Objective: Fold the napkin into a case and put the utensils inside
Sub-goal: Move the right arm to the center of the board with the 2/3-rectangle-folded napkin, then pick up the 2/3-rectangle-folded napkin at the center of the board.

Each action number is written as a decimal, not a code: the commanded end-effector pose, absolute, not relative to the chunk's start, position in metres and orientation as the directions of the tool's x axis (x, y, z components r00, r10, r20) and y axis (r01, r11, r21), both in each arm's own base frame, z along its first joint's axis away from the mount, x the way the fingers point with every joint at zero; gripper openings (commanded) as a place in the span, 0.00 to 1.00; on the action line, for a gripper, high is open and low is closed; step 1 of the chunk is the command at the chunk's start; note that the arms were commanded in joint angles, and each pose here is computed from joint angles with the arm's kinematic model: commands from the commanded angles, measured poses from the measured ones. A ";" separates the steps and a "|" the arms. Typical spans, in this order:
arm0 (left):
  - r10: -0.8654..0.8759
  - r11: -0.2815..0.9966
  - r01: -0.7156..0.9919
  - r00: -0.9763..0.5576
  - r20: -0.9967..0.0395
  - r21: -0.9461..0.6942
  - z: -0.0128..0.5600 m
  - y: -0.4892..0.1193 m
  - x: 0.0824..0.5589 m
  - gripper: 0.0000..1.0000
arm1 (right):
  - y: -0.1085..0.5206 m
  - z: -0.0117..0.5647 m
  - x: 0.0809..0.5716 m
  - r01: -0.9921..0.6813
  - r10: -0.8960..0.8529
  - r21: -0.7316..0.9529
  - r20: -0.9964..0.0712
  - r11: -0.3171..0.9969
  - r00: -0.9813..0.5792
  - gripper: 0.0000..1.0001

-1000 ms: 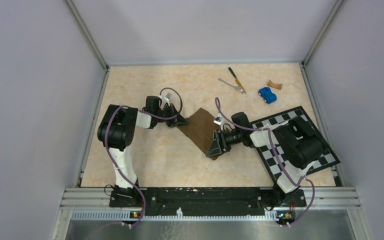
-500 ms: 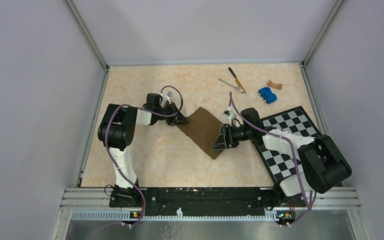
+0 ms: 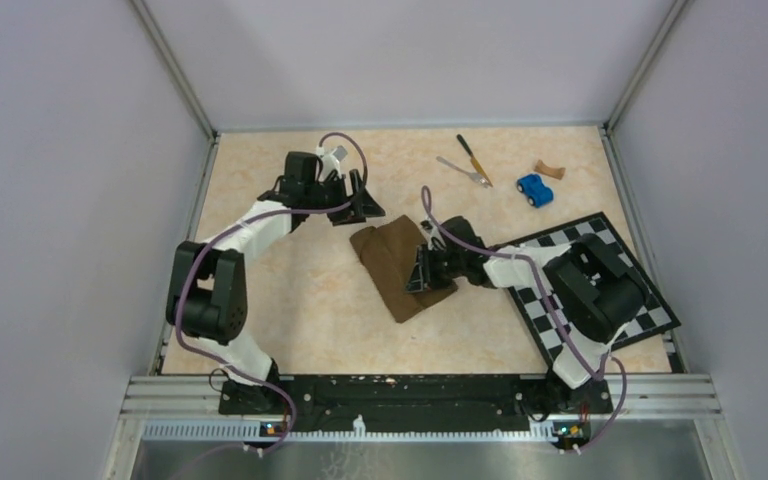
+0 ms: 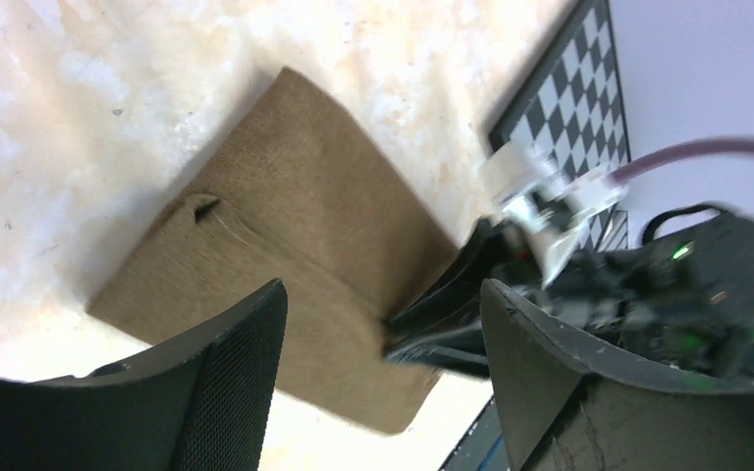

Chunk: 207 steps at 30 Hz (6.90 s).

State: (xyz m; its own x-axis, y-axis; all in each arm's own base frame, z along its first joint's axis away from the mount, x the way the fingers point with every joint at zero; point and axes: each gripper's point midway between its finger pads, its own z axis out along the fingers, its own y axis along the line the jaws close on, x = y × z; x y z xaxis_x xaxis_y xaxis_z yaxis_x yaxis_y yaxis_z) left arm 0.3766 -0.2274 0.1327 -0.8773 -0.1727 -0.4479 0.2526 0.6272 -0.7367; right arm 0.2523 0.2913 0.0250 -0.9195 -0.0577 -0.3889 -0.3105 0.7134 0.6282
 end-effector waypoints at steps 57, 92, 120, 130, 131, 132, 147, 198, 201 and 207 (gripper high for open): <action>0.080 0.995 0.095 -0.906 -0.416 -0.015 0.057 -0.334 0.175 0.05 | 0.215 0.086 0.266 -0.194 0.236 0.821 -0.367 0.537 -0.900 0.79; 0.054 0.994 0.090 -0.891 -0.451 -0.059 0.100 -0.303 0.174 0.00 | 0.293 0.055 0.258 -0.078 0.244 0.917 -0.185 0.392 -0.952 0.83; 0.037 0.986 0.109 -0.884 -0.465 -0.128 0.116 -0.287 0.183 0.00 | 0.298 0.063 0.263 -0.096 0.237 0.922 -0.195 0.376 -0.952 0.85; 0.085 0.975 0.160 -0.908 -0.411 -0.151 0.101 -0.302 0.176 0.00 | 0.297 0.063 0.264 -0.105 0.234 0.911 -0.211 0.399 -0.949 0.85; 0.086 0.975 0.160 -0.909 -0.409 -0.152 0.099 -0.302 0.176 0.00 | 0.296 0.062 0.264 -0.107 0.232 0.909 -0.214 0.402 -0.949 0.85; 0.086 0.975 0.162 -0.908 -0.410 -0.154 0.098 -0.302 0.175 0.00 | 0.296 0.062 0.264 -0.106 0.231 0.909 -0.214 0.404 -0.949 0.85; 0.062 0.976 0.145 -0.901 -0.429 -0.163 0.105 -0.292 0.177 0.00 | 0.295 0.057 0.262 -0.100 0.226 0.906 -0.208 0.412 -0.952 0.86; 0.105 0.935 0.228 -0.909 -0.403 -0.272 0.106 -0.312 0.172 0.00 | 0.297 0.041 0.314 0.016 0.415 0.933 -0.145 0.361 -0.898 0.65; 0.111 0.933 0.233 -0.912 -0.396 -0.274 0.104 -0.315 0.172 0.00 | 0.295 0.041 0.316 -0.001 0.422 0.932 -0.165 0.363 -0.892 0.58; 0.120 0.930 0.239 -0.915 -0.385 -0.278 0.098 -0.320 0.172 0.00 | 0.293 0.049 0.316 -0.062 0.410 0.922 -0.229 0.382 -0.883 0.47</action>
State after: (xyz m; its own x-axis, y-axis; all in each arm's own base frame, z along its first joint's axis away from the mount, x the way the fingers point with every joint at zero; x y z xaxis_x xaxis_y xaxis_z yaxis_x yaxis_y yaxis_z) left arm 0.1662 -0.3079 0.0941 -0.9224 0.1209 -0.3668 0.2219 0.9432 -0.2471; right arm 0.3109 0.2970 0.0409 -0.9021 0.4060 -0.1463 0.0155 0.3695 0.9291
